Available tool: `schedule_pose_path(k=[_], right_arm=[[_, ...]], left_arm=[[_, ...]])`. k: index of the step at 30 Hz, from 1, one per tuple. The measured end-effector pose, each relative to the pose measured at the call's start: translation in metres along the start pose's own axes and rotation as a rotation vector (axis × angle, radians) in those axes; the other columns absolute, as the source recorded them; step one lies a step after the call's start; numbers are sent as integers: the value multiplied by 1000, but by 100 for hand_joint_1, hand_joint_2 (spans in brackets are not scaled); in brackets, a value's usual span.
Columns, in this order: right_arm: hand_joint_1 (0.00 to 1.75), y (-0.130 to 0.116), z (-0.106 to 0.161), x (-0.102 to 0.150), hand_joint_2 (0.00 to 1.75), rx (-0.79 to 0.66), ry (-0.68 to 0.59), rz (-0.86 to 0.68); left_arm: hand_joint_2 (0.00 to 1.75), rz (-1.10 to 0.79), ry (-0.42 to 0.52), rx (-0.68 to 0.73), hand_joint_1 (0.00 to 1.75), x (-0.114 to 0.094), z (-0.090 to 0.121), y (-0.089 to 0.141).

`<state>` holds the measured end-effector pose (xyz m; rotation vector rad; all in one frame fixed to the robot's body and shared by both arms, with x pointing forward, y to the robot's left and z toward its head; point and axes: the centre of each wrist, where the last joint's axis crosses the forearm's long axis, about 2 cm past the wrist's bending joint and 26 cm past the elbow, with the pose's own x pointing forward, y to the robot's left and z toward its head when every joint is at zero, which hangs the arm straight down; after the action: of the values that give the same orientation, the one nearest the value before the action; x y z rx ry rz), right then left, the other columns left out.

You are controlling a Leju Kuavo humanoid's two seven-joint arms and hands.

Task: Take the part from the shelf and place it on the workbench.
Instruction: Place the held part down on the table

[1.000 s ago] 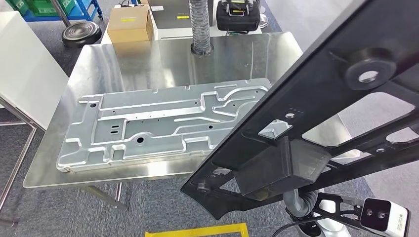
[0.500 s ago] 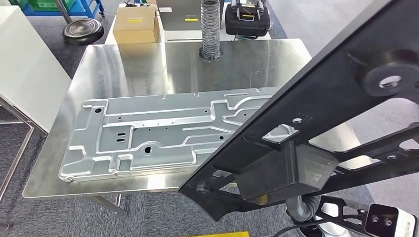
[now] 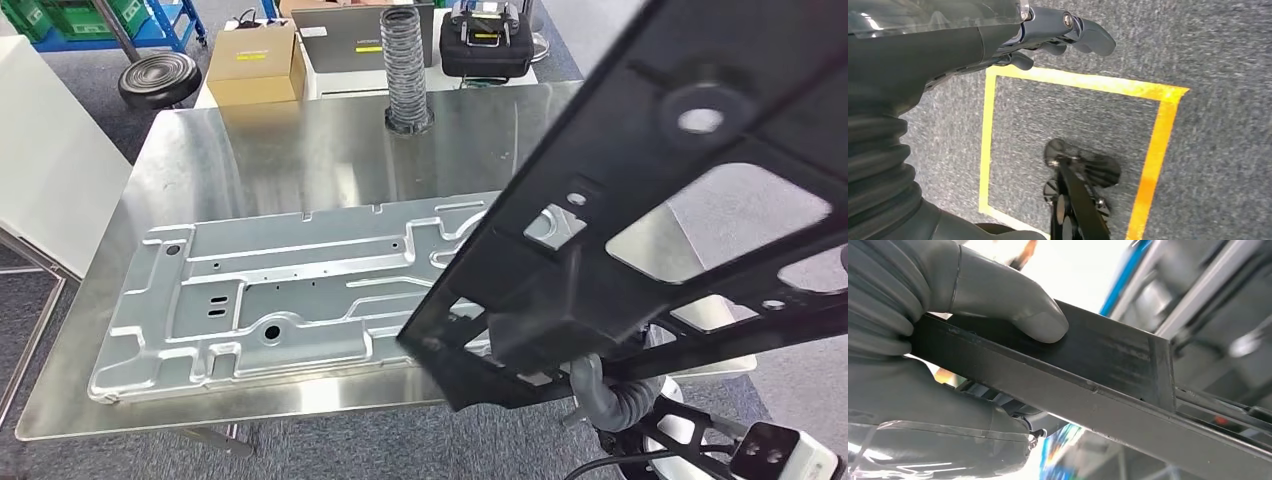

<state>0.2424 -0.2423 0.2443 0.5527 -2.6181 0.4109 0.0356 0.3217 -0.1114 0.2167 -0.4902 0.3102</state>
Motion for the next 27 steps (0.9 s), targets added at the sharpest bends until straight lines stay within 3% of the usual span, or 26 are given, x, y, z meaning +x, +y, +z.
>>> schedule_pose_path(k=[3,7,10,16,21,27], right_arm=[[175,-15,-4,-6,175,-53,61,217],[175,-56,-5,-25,175,-90,131,480],[175,-87,-1,-34,175,-80,192,648],[175,-122,-1,-55,175,13,406,980],[175,-139,-22,-82,175,169,528,1083],[175,-113,-40,-128,175,424,584,1043]], left_arm=[[175,1,1,5,0,1,0,1],[175,-4,-4,-1,0,4,-2,0],[175,-7,-7,-8,0,3,-1,0],[175,-9,-21,-25,0,3,-1,0],[175,-16,-29,-40,0,5,-2,-1],[175,-19,-34,-52,0,7,-3,-3]])
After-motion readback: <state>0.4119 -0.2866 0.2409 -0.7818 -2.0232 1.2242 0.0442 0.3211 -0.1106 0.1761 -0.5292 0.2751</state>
